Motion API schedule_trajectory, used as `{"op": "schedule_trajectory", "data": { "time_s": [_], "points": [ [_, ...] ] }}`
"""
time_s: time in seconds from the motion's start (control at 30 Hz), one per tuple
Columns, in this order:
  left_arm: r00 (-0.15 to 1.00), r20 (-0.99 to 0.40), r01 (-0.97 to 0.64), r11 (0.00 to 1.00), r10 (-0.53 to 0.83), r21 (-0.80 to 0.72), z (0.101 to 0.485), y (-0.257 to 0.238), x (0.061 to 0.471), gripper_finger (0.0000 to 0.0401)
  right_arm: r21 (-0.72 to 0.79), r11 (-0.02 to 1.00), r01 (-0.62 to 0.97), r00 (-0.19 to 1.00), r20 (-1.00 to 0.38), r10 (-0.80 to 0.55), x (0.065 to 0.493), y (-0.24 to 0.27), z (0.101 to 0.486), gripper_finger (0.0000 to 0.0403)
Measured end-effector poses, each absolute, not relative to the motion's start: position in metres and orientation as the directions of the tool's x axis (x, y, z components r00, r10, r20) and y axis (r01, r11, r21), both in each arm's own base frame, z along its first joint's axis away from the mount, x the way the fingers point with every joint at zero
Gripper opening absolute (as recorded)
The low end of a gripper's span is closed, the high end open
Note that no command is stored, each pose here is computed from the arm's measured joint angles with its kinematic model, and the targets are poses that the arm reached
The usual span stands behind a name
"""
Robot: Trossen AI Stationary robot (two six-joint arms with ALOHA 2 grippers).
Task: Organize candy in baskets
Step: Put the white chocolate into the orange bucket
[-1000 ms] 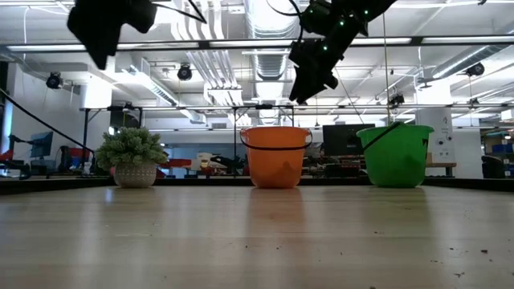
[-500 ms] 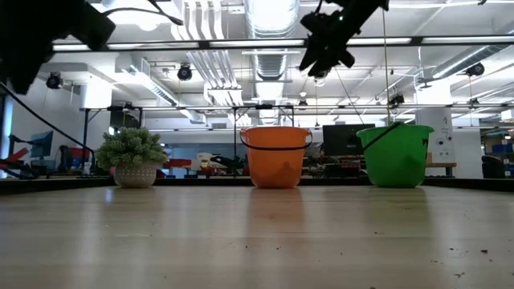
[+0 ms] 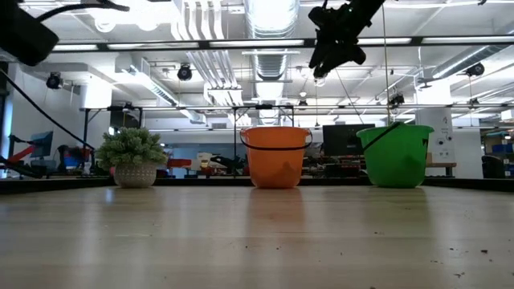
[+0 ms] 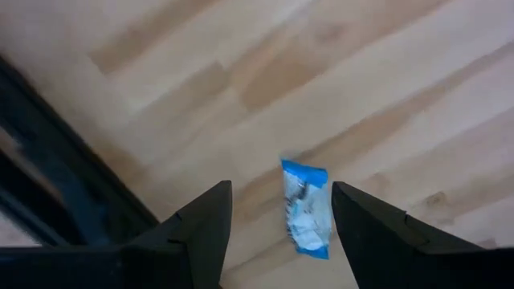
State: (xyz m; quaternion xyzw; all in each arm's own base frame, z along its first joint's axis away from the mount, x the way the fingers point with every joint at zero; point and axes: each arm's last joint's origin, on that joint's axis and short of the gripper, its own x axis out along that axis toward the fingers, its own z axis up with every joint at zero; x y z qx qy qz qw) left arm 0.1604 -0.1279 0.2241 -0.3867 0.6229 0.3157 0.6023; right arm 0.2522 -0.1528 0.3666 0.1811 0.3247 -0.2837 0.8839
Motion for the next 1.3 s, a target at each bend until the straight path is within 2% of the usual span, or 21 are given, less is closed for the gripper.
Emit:
{"op": "schedule_trajectory", "data": {
  "time_s": [0.2, 0.4, 0.6, 1.03, 1.17, 1.3],
  "points": [
    [0.027, -0.993, -0.864, 0.496, -0.116, -0.081, 0.21, -0.153, 0.161, 0.0196, 0.171, 0.783, 0.598, 0.645, -0.682, -0.344, 0.26, -0.138, 0.366, 0.0173],
    [-0.064, -0.987, -0.87, 0.492, -0.144, -0.015, 0.19, -0.176, 0.159, 0.0196, 0.208, 0.799, 0.564, 0.67, -0.681, -0.295, 0.27, -0.118, 0.366, 0.0173],
    [-0.026, -0.98, -0.86, 0.505, -0.196, -0.078, 0.175, -0.197, 0.166, 0.0196, 0.208, 0.83, 0.517, 0.686, -0.681, -0.256, 0.276, -0.102, 0.366, 0.0173],
    [-0.151, -0.978, -0.841, 0.538, -0.143, 0.051, 0.144, -0.204, 0.169, 0.0192, 0.227, 0.85, 0.474, 0.707, -0.674, -0.214, 0.28, -0.084, 0.368, 0.0173],
    [-0.165, -0.975, -0.806, 0.59, -0.146, 0.048, 0.141, -0.205, 0.17, 0.0167, 0.229, 0.859, 0.458, 0.715, -0.668, -0.204, 0.28, -0.079, 0.37, 0.0173],
    [-0.186, -0.968, -0.776, 0.63, -0.168, 0.04, 0.142, -0.206, 0.169, 0.0112, 0.23, 0.864, 0.447, 0.721, -0.665, -0.196, 0.281, -0.076, 0.371, 0.0173]
  ]
}}
